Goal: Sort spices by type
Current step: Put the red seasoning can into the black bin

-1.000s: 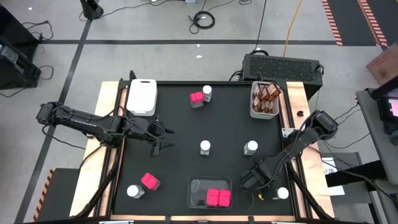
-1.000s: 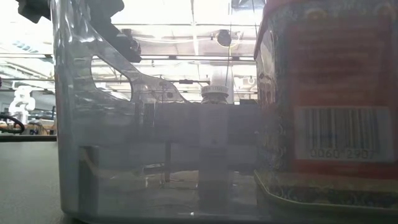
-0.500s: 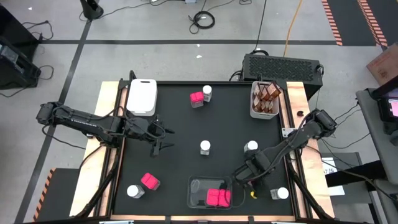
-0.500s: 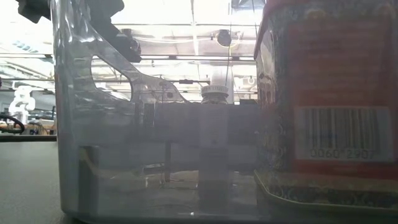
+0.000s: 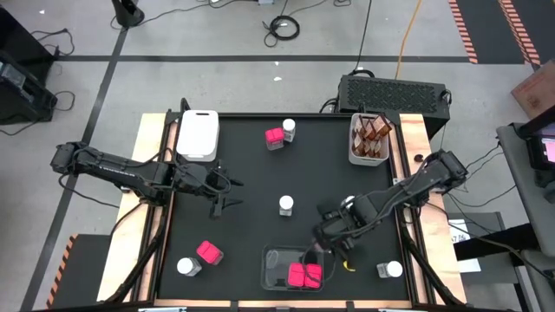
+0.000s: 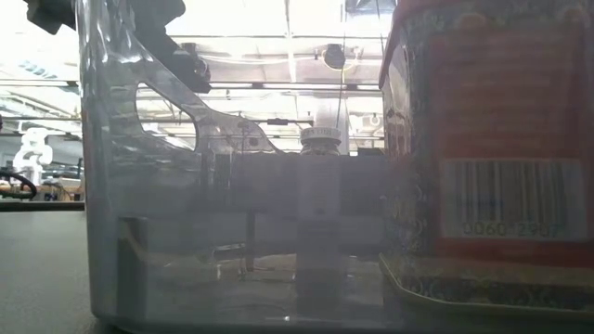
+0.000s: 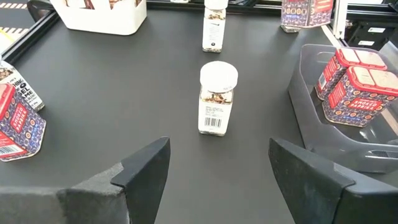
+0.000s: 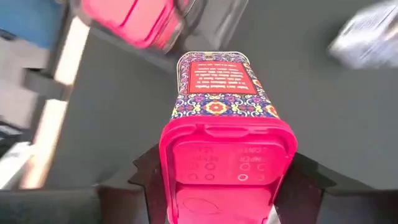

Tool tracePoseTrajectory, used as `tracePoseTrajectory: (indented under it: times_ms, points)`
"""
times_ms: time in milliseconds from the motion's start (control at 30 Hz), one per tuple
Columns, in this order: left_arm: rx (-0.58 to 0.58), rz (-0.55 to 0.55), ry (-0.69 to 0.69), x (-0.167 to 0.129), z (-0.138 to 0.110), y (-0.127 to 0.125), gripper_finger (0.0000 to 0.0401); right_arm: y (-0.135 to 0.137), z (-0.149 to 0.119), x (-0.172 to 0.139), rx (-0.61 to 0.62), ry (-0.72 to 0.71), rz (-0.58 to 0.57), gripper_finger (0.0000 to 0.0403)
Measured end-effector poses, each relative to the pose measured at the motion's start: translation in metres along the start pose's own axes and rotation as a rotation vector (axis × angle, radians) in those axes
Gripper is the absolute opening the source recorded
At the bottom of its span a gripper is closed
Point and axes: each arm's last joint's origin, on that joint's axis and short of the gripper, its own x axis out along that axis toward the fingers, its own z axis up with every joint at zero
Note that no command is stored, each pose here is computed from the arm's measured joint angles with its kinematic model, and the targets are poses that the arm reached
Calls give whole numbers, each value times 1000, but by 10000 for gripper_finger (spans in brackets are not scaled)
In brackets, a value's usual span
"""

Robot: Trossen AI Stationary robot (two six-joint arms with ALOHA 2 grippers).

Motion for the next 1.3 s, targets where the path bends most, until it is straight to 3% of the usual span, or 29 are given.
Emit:
tracePoseTrajectory:
  times_ms: [333, 533, 667, 833, 1100, 1300]
  points:
    - [0, -1, -10, 0, 1, 0, 277, -7, 29, -5, -460, -267, -233, 206]
    - [-16, -1, -10, 0, 1, 0, 277, -7, 48, -11, -637, -433, -338, 206]
    - [-22, -1, -11, 0, 1, 0, 277, -8, 57, -13, -693, -508, -383, 206]
    - [-22, -1, -11, 0, 1, 0, 277, -8, 70, 3, -788, -516, -414, 206]
    - [-23, -1, -11, 0, 1, 0, 277, 3, 102, 24, -895, -401, -379, 206]
    - [-22, -1, -10, 0, 1, 0, 277, 17, 124, 34, -944, -298, -273, 206]
